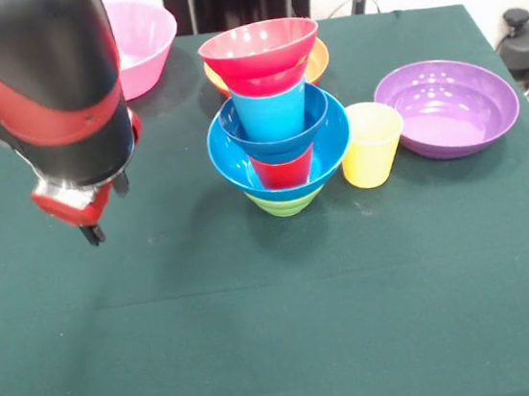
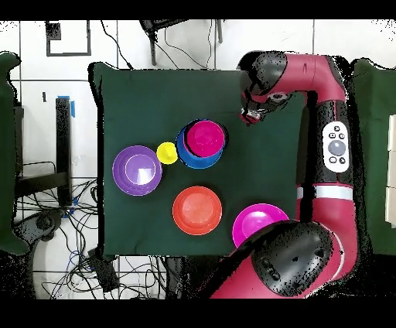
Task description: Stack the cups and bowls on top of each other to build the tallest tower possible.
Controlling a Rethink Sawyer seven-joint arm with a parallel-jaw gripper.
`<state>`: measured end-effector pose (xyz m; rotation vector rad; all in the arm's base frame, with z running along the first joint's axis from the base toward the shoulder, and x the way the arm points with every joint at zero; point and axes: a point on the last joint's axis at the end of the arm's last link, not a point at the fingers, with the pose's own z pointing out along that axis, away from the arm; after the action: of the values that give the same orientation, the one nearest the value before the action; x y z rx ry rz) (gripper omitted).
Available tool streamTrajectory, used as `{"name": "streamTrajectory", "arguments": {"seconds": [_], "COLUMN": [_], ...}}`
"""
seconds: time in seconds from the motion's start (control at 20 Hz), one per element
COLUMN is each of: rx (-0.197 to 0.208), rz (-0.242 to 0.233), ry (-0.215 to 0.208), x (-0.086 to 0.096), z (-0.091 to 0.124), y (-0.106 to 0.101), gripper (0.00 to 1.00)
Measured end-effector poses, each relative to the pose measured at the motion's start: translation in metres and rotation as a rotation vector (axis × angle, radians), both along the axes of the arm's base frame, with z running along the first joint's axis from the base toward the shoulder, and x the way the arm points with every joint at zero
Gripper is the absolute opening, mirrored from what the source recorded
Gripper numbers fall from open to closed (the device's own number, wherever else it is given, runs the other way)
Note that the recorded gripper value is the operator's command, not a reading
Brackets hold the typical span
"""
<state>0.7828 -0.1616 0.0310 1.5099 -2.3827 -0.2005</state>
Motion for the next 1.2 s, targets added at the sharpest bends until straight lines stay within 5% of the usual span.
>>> {"name": "streamTrajectory", "arguments": {"seconds": [0.4, 1.2], "rx": [-0.019, -0.011], "rz": [0.032, 0.118], "ry": [0.033, 0.076], "x": [0.0, -0.006], "z": [-0.032, -0.038], "y": [0.002, -0.01], "gripper": [1.0, 1.0]}}
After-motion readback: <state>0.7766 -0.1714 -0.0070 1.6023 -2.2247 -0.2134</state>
